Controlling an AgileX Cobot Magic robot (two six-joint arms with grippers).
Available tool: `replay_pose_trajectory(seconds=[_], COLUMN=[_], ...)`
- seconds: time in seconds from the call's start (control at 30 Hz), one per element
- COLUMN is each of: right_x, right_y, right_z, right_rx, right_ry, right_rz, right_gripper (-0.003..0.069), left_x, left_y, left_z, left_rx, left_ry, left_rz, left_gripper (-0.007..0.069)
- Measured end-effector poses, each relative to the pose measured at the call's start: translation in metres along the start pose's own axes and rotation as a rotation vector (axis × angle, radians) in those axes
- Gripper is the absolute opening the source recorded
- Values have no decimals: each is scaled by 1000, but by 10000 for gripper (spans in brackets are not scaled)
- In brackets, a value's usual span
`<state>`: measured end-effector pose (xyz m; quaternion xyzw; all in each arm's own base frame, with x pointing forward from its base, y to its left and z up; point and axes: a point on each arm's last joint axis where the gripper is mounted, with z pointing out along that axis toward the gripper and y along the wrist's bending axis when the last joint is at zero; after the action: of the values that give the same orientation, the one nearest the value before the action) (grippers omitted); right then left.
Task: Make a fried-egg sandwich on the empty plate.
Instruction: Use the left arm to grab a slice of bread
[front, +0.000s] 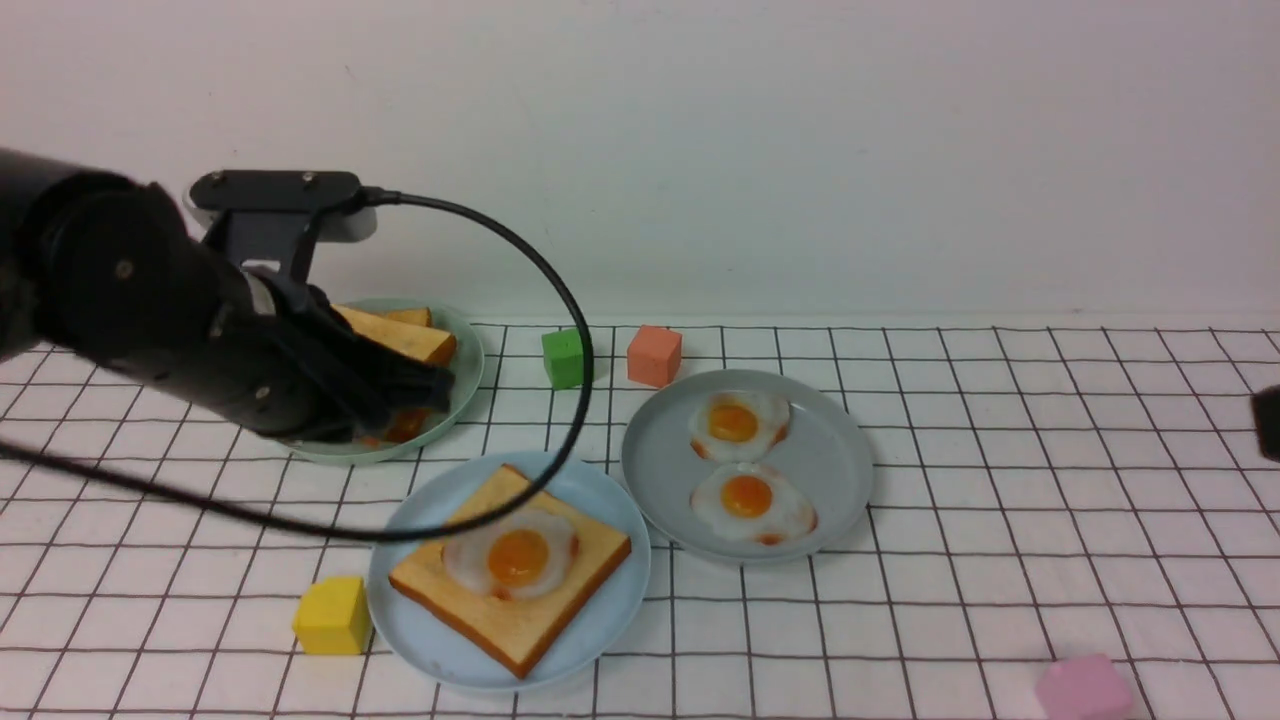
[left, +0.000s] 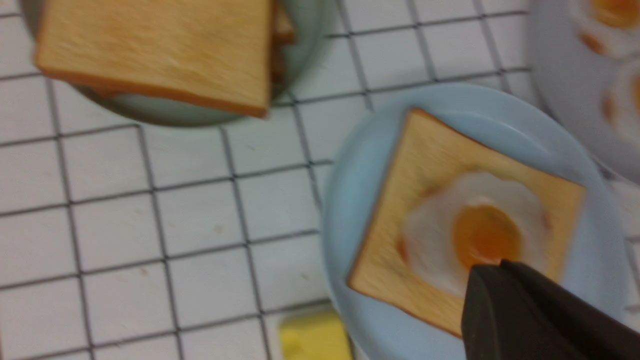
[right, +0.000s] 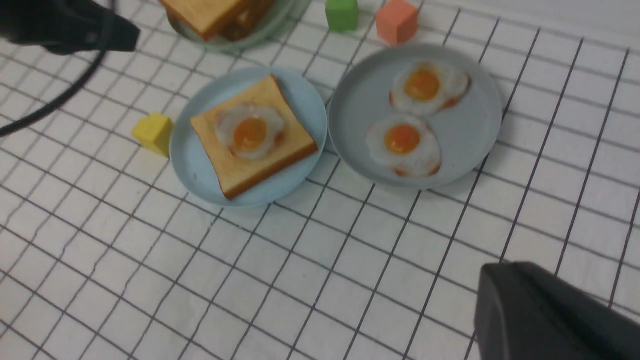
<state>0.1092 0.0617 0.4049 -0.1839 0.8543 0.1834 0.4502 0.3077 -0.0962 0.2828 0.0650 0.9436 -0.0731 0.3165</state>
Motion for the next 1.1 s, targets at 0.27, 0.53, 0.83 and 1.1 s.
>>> replay_pose_trajectory(seconds=[0.27, 0.53, 0.83, 1.1], right_x=[11, 12, 11, 11], right_y=[3, 1, 2, 2], right_z=[-23, -11, -8, -8], right_rx=[3, 2, -15, -15], right_ry=[-121, -47, -36, -36], right_rz=[-16, -8, 8, 8], right_gripper=[4, 6, 8, 8], left_x=[-56, -73, -62, -62], left_y=[41, 44, 48, 50], left_z=[84, 117, 163, 167], left_rx=[-98, -95, -95, -111], left_ry=[128, 79, 76, 81], left_rz=[-14, 75, 206, 239], left_gripper=[23, 282, 467, 325])
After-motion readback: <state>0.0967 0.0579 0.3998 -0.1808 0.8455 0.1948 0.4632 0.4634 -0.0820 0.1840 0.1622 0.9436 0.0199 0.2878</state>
